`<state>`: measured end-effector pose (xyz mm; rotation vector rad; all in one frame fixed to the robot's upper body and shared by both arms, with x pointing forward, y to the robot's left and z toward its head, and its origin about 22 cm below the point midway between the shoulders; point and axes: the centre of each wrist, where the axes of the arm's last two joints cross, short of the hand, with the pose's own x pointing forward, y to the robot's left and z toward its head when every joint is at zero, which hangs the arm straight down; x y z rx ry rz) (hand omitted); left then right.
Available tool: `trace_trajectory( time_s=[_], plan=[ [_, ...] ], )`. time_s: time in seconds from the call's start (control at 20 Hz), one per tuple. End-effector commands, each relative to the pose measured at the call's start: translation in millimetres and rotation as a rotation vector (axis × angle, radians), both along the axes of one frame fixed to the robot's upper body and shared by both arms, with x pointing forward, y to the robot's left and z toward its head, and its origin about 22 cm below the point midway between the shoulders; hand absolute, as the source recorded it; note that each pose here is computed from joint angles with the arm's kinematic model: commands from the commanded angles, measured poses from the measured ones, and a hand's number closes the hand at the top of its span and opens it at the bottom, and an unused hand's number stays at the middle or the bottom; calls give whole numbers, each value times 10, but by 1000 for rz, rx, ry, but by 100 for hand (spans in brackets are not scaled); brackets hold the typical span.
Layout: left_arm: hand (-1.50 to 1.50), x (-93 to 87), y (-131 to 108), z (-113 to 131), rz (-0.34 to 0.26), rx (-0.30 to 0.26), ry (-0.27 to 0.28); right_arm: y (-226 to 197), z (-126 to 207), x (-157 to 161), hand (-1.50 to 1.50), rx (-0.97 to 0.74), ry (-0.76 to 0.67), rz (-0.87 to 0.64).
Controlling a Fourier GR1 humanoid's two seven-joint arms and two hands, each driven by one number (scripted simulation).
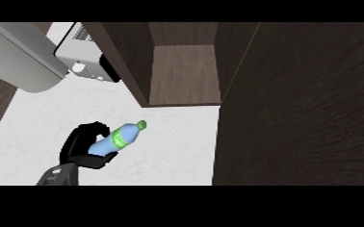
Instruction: Pick up the bottled water, place it into the cabinet and close the cabinet
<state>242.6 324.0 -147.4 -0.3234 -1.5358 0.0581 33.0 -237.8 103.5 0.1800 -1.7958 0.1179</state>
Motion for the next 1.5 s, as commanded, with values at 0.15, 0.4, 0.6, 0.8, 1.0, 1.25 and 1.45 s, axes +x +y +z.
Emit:
trace_trajectory(
  time_s=[0.15, 0.4, 0.6, 0.8, 1.0, 1.25, 1.45],
  plan=[
    [150, -178, -714, -258, 210, -100, -140, -33, 132, 7, -150, 23, -17, -22],
    [150, 157, -946, -68, 144, -142, -133, -2, 177, -75, -150, 19, -3, 1],
    [150, 317, -976, 131, 105, -165, -136, -44, 261, -96, -150, 16, -7, -1],
    [150, 430, -1293, 235, 87, -168, -99, -54, 121, -65, -150, 28, -13, 6],
    [150, 654, -1554, 579, 63, -141, -124, -144, 64, -10, -150, 54, -2, -24],
    [150, 756, -1919, 954, 72, -20, -206, -11, 35, 16, -150, 43, -15, -1],
    [150, 869, -1997, 1097, 75, 16, -232, -108, 147, -5, -150, 33, -28, -36]
  ],
)
